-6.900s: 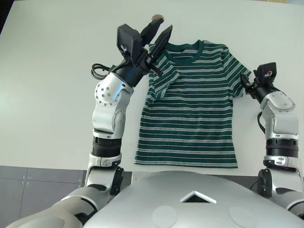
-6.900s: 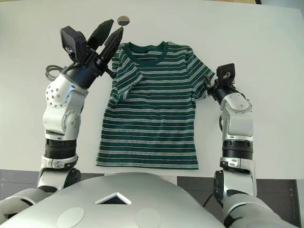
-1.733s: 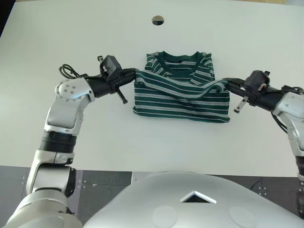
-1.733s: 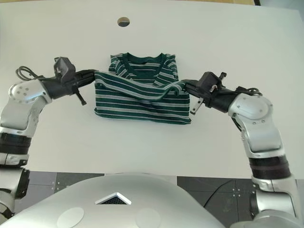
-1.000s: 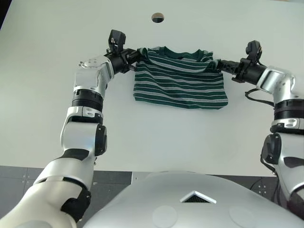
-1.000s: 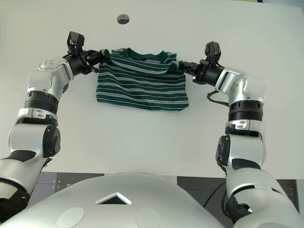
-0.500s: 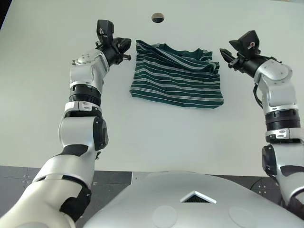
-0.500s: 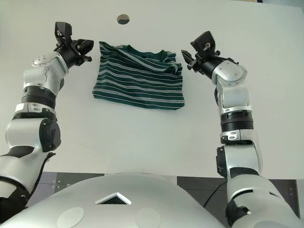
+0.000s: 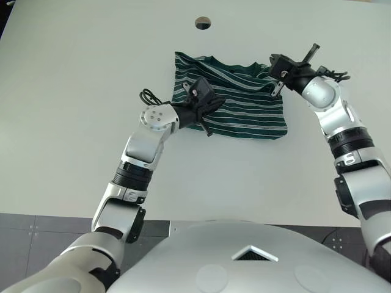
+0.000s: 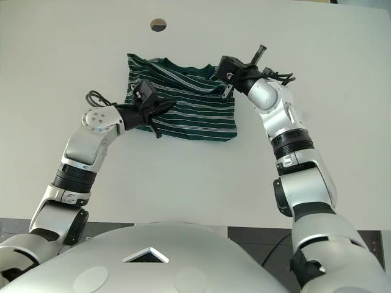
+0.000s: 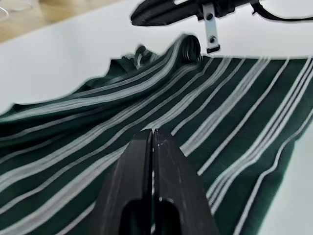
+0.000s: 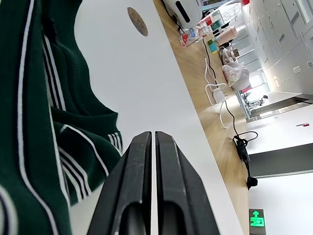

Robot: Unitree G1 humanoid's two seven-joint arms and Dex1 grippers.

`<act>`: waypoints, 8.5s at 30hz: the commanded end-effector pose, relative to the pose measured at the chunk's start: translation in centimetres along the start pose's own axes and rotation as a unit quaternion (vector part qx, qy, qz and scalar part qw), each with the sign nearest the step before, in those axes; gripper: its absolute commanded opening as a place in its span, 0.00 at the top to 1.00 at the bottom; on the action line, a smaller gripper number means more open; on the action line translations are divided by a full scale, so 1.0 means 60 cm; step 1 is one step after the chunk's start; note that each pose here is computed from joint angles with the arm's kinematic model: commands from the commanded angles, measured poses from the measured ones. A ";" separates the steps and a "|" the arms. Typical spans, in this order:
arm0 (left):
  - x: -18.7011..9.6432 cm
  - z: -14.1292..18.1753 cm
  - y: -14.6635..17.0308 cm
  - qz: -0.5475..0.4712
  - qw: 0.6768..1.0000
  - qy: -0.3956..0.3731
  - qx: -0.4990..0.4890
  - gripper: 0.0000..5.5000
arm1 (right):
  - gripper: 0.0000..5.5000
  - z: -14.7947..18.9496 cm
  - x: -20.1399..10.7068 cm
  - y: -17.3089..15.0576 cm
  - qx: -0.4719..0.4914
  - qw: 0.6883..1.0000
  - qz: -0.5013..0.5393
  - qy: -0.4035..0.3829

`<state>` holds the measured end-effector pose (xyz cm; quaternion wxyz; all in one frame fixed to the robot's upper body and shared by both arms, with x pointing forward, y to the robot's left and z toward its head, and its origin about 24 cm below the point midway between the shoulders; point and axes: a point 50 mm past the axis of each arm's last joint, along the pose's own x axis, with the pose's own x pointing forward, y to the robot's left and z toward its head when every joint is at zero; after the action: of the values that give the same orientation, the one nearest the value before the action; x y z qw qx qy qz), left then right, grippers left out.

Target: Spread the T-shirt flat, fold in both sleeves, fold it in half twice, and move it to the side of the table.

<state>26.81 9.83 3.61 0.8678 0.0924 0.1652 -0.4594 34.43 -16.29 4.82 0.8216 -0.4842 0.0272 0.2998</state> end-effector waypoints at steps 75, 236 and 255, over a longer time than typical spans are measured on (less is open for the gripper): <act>-0.058 -0.068 0.024 -0.013 0.986 0.133 0.101 0.98 | 0.98 0.066 -0.233 0.083 0.080 0.907 0.414 -0.013; -0.106 0.102 0.127 0.305 0.936 -0.157 0.085 0.98 | 0.98 0.082 0.035 0.127 -0.116 0.986 0.108 0.047; -0.118 0.090 0.124 0.305 0.936 -0.159 0.076 0.98 | 0.98 -0.138 -0.200 0.028 -0.099 0.949 0.114 0.276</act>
<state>30.62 17.50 11.36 0.9725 0.1271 -0.0465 -0.1894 26.43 -26.85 4.03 0.6997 -0.6246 0.2506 0.2397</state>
